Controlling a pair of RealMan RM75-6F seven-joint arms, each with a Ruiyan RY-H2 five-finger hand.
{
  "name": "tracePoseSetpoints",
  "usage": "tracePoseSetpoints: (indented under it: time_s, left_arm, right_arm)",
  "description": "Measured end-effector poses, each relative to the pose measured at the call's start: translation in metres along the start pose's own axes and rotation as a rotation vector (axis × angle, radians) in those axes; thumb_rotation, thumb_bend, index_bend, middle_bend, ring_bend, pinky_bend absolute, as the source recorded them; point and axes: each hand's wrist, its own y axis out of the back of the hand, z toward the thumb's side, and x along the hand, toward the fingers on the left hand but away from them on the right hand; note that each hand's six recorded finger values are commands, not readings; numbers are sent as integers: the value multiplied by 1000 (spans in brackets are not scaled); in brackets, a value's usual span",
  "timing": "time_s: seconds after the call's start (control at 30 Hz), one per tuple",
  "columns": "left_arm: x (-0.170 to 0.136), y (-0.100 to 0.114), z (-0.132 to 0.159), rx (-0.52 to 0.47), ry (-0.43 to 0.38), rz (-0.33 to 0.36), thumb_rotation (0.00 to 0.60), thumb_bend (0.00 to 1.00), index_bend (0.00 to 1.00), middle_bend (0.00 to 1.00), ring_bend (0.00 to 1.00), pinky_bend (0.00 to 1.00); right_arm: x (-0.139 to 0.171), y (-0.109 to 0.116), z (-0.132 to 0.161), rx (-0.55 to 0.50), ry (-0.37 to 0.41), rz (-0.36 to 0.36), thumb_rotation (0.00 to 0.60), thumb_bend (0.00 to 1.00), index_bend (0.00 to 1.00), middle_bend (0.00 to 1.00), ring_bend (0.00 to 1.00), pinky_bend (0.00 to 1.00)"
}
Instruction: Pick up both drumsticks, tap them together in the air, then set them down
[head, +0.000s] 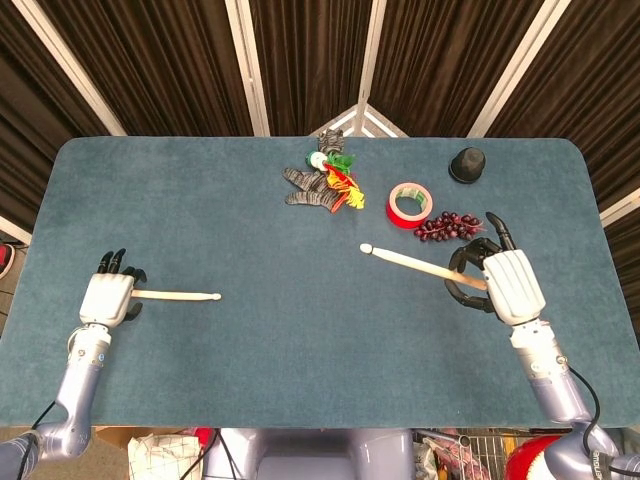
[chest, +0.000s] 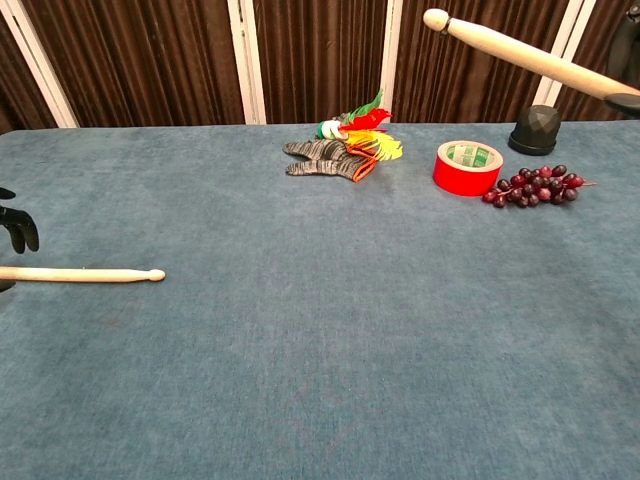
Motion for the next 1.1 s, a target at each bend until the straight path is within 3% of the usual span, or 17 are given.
tracePoseSetpoints:
  time_s: [1.1]
  left_arm:
    - [2,-15,10,111,29,-25,600,437,505,487,36,0]
  right_arm:
    - [-1,3,-4,15,-9,-6,600,431,778,616,422,0]
